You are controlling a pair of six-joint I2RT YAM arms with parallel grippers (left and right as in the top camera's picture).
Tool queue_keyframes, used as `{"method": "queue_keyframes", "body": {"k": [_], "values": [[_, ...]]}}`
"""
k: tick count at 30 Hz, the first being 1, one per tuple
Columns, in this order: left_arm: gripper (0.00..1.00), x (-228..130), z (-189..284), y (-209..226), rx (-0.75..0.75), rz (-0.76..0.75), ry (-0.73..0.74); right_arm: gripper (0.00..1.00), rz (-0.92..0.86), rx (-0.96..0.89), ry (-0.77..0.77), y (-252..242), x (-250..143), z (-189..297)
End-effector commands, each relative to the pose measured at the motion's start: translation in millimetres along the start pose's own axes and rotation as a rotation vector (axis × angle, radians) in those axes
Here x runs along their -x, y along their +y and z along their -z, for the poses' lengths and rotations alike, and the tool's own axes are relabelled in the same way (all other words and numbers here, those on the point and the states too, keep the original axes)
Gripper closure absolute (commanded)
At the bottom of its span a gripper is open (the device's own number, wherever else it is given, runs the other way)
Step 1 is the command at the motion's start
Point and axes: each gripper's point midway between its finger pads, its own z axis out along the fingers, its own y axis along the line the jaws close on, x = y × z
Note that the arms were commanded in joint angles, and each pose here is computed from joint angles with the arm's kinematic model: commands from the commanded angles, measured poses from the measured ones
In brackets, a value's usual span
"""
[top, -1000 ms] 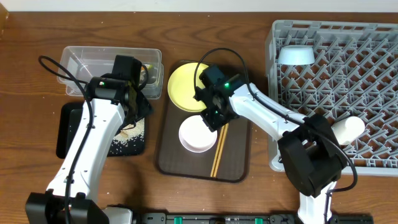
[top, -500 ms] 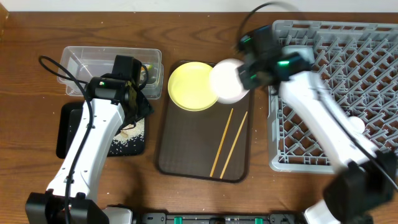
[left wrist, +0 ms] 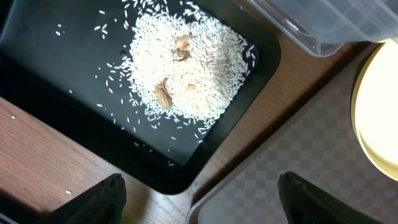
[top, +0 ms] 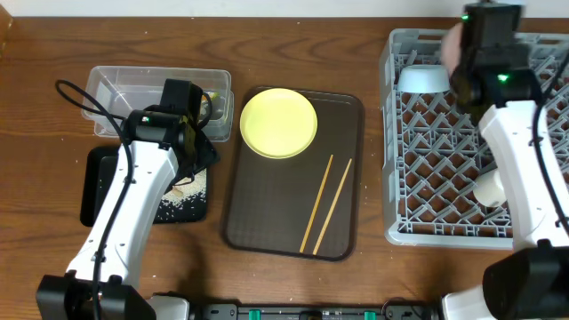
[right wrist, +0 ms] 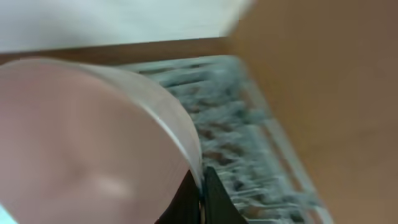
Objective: Sort waste into correct bins and load items into the dishwasher rack
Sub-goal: 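Carry white bowl with right gripper into rack and release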
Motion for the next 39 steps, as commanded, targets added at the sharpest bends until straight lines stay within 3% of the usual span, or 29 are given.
{"method": "queue_keyframes", "body": {"k": [1,7,17,30,39], "values": [[0.19,5.4,1.5,3.7,0.018,0.024,-0.017,0.99,0.002,-0.279,0.017,-45.8,-3.6,-16.8],[0.19,5.4,1.5,3.7,0.018,0.024,-0.017,0.99,0.042,-0.336,0.088,-47.8,-24.5,-56.3],[0.19,5.3,1.5,3.7,0.018,0.024,-0.016,0.99,0.121,-0.322,0.142,-4.0,-53.7,-94.7],[0.19,5.2,1.5,3.8,0.018,0.024,-0.016,0.99,0.246,-0.240,0.157,46.3,-68.5,-79.5],[0.19,5.3,1.5,3.7,0.018,0.024,-0.017,0.99,0.247,-0.173,0.311,55.1,-113.7,-61.2]]}}
